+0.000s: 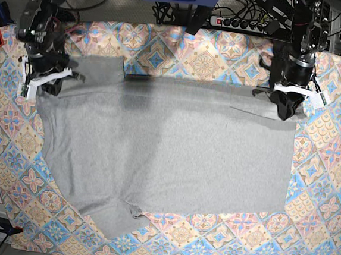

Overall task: Fold the T-shirt properly
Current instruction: 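Lift the collar edge and pull it over toward the hem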

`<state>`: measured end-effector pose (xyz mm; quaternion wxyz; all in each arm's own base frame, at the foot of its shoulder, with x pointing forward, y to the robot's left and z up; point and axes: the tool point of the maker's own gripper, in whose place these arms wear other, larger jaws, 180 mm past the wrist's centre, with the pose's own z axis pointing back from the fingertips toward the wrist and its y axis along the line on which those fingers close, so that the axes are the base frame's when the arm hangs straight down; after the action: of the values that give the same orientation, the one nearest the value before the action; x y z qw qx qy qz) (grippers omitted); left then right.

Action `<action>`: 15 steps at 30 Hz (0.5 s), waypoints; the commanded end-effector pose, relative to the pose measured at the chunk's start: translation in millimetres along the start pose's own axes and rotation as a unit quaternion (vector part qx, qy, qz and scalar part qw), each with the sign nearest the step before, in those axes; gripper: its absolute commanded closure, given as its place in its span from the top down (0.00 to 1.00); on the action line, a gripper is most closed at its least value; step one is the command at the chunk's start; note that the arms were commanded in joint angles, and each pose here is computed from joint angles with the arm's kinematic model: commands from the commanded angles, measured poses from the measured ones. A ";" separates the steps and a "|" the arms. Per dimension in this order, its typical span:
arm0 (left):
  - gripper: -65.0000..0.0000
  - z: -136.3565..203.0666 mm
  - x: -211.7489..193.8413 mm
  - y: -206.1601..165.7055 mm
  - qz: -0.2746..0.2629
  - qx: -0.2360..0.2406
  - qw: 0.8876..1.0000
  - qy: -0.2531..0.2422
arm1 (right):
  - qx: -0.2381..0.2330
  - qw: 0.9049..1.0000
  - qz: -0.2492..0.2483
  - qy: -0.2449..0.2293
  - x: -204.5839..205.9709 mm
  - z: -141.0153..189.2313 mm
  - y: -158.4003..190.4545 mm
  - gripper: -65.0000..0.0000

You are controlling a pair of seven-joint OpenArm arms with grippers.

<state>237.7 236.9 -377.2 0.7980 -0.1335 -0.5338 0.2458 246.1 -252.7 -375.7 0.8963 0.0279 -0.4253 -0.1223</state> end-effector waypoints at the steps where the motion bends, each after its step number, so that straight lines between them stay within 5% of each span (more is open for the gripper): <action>1: 0.00 -3.8 10.6 0.1 -0.006 -0.002 1.000 -0.017 | 0.000 0.999 0.006 -0.032 23.7 -0.4 0.1 0.00; 15: 0.00 -55.8 26.1 -1.2 0.005 -0.001 1.000 -0.012 | 0.007 0.998 -0.057 -0.023 43.0 -63.8 -1.9 0.00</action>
<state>293.0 247.1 -389.0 0.7995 -0.1383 -0.5252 0.2568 311.0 -261.2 -400.1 0.8890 0.0623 -0.4181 -0.1758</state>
